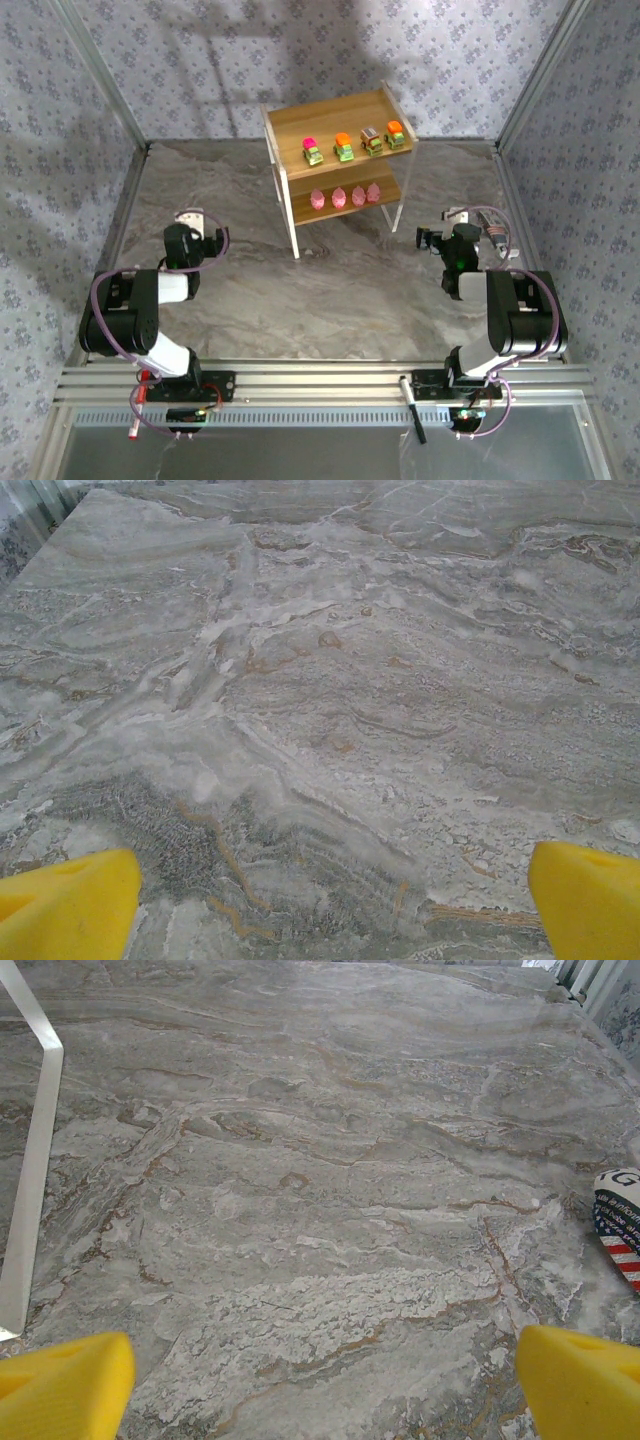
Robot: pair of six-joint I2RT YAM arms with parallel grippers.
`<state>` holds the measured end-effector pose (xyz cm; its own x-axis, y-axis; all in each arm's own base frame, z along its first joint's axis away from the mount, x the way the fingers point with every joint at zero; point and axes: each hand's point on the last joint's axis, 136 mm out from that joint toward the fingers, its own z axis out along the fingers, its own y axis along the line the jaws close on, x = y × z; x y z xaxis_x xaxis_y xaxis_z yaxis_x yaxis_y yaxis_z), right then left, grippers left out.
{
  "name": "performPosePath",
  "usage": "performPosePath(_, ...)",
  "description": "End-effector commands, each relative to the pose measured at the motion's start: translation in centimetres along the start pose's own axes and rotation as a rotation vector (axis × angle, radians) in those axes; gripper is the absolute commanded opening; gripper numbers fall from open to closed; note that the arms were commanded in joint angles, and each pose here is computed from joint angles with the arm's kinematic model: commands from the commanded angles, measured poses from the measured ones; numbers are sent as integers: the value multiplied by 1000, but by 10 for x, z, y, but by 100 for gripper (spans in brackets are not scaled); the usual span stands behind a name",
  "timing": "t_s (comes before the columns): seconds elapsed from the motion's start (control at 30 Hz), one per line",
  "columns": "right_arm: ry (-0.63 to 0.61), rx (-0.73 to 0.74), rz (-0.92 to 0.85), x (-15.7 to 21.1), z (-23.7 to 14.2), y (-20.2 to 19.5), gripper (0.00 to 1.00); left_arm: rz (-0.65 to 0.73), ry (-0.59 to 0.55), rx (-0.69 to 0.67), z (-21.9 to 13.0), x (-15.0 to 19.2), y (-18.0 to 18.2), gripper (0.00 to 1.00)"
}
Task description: Place and organize the plastic toys onto the shelf
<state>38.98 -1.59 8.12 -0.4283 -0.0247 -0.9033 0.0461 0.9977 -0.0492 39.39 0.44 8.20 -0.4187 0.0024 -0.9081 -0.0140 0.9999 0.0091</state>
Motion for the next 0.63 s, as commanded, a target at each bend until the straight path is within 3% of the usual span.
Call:
performPosePath(0.0, -8, -1, 11, 0, 1, -2, 100, -21, -31, -11, 2, -8, 4, 100)
performPosePath(0.6, -10, -1, 12, 0, 1, -2, 100, -19, -38, -12, 1, -8, 4, 99)
